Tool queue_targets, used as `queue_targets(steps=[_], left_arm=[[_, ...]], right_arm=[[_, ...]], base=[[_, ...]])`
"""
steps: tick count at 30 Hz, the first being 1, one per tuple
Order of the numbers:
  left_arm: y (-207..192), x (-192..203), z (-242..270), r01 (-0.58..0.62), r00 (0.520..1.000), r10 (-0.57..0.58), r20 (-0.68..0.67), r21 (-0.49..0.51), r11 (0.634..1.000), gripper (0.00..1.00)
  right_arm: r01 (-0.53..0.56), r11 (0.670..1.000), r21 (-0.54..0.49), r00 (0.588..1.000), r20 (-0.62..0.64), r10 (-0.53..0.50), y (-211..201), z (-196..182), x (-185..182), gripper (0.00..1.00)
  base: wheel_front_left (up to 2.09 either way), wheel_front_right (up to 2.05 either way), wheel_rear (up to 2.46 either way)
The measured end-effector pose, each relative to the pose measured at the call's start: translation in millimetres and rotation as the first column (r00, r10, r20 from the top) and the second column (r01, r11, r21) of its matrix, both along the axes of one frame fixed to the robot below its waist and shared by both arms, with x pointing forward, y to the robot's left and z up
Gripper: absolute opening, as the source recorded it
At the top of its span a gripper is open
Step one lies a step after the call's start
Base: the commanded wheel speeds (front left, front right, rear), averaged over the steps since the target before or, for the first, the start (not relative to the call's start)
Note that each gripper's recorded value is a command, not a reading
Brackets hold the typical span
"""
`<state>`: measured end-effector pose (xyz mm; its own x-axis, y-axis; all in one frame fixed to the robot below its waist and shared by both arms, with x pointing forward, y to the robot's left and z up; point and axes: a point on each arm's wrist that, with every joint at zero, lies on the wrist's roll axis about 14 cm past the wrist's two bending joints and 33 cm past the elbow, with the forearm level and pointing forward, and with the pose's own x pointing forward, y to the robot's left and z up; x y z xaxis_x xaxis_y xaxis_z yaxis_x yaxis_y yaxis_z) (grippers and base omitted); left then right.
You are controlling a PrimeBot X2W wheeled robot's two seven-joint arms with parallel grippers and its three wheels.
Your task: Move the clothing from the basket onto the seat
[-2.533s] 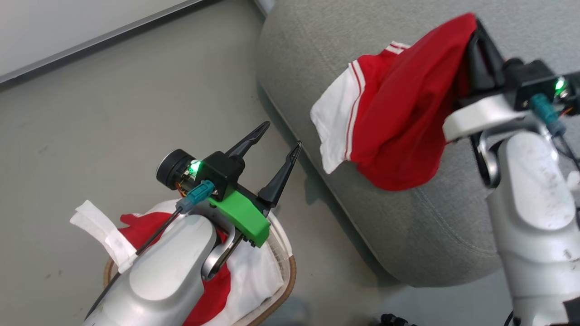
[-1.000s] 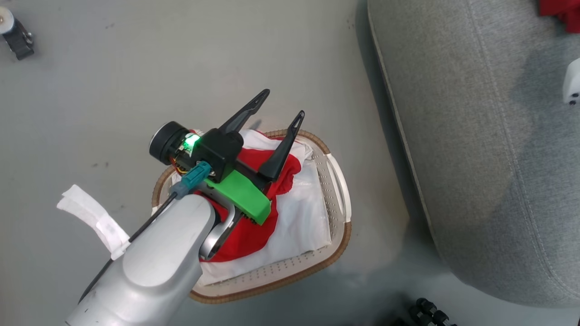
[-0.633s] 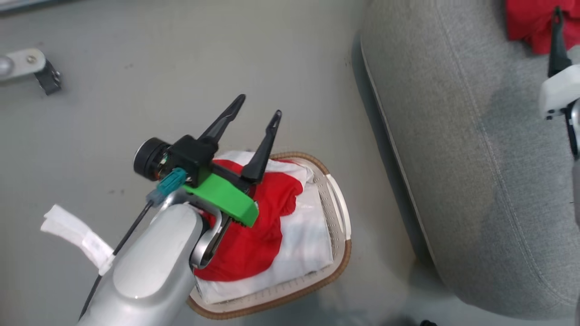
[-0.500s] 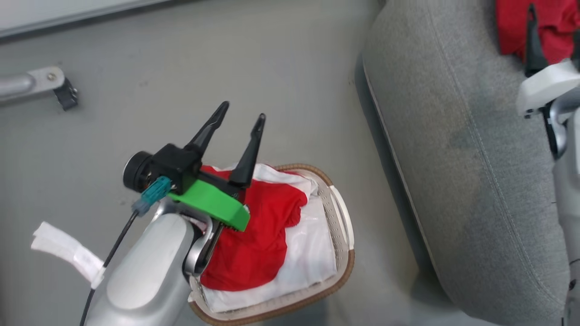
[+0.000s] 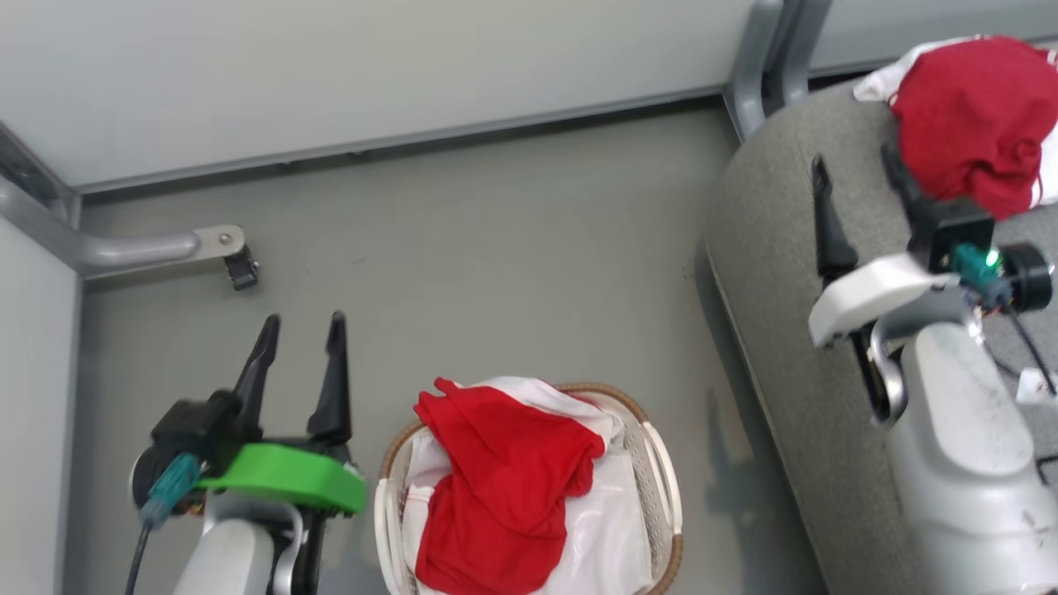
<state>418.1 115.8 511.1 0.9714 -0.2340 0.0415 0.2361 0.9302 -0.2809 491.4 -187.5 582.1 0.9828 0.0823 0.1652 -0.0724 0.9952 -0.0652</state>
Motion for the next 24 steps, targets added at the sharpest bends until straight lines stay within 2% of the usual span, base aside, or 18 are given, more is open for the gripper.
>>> queue_targets(steps=[7, 14, 24], left_arm=[[53.3, -39.5, -0.7, -0.179, 0.984, 0.180, -0.005, 0.007, 0.984, 1.00], [62.3, -71.2, -10.0, -0.212, 0.977, 0.212, -0.027, 0.011, 0.977, 1.00], [64.1, -85.2, -14.6, -0.221, 0.975, 0.221, -0.037, 0.009, 0.975, 1.00]], right_arm=[[-0.090, 0.995, 0.041, 0.996, -0.022, 0.091, 41.9, -15.9, -36.9, 1.00], [-0.154, 0.986, 0.072, 0.987, -0.029, 0.156, 63.9, -25.5, -72.0, 1.00], [-0.146, 0.981, 0.131, 0.987, -0.046, 0.153, 61.9, -36.5, -94.4, 1.00]], base=[[0.00, 0.00, 0.00], [0.00, 0.00, 0.00], [0.00, 0.00, 0.00]])
